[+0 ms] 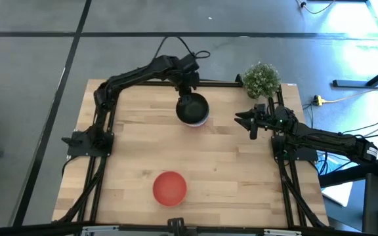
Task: Nest bowls inside each other
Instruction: Stack the black bowl on top of the blue bowl, then stack the orange bowl on top of the black bowl
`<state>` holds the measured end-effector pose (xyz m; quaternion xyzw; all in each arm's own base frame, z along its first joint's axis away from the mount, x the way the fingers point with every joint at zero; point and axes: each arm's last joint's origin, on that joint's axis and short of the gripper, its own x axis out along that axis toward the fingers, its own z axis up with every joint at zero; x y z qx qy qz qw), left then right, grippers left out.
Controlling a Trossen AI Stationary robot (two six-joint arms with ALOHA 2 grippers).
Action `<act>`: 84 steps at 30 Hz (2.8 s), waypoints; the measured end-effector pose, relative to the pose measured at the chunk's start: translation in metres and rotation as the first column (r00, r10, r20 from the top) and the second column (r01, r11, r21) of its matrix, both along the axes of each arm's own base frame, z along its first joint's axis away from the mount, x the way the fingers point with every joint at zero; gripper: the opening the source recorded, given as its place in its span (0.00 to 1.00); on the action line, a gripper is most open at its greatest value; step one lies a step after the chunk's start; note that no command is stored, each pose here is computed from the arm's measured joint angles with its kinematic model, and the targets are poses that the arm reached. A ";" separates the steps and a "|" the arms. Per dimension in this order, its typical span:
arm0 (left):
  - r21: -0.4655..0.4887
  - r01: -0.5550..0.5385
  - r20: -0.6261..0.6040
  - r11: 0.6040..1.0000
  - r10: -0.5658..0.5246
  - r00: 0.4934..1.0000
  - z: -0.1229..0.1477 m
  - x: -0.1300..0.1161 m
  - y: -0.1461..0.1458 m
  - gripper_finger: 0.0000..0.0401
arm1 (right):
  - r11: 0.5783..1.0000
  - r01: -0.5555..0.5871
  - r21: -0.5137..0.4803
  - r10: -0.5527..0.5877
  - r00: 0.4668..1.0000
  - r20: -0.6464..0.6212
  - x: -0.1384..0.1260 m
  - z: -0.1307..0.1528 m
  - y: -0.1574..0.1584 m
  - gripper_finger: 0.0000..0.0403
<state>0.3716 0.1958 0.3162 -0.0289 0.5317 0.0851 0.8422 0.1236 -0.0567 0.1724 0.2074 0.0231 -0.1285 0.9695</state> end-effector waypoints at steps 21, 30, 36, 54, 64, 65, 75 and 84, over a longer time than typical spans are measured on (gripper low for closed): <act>0.001 -0.016 -0.015 1.000 0.016 1.000 -0.018 0.011 0.008 0.12 | 1.000 -0.005 -0.003 0.005 1.000 0.003 0.000 0.000 0.000 0.42; 0.002 0.014 -0.002 1.000 -0.014 1.000 -0.018 0.016 0.000 0.20 | 1.000 -0.006 -0.006 0.006 1.000 0.002 0.000 0.000 0.000 0.42; 0.016 0.045 -0.009 0.999 -0.045 0.999 -0.018 0.019 -0.007 0.25 | 1.000 -0.006 -0.006 0.006 1.000 0.002 0.000 0.000 0.000 0.42; 0.061 0.072 -0.093 0.996 -0.066 0.993 -0.020 0.019 -0.018 0.28 | 1.000 -0.030 -0.008 0.030 1.000 0.002 0.000 0.000 0.001 0.42; 0.076 0.136 -0.097 0.988 -0.128 0.987 -0.020 0.025 -0.031 0.36 | 0.999 -0.032 -0.022 0.032 0.999 -0.001 0.000 0.000 0.001 0.42; 0.080 0.153 -0.100 0.985 -0.144 0.984 -0.020 0.025 -0.032 0.36 | 0.999 -0.032 -0.022 0.032 0.999 -0.001 0.000 0.000 0.001 0.42; 0.169 0.216 -0.118 0.962 -0.198 0.973 -0.019 0.034 -0.046 0.36 | 0.999 -0.033 -0.035 0.033 0.999 -0.004 0.000 0.000 0.001 0.42; 0.293 0.195 -0.154 0.936 -0.155 0.976 -0.017 0.041 -0.057 0.36 | 0.997 -0.037 -0.074 0.036 0.999 -0.014 0.000 0.000 0.001 0.42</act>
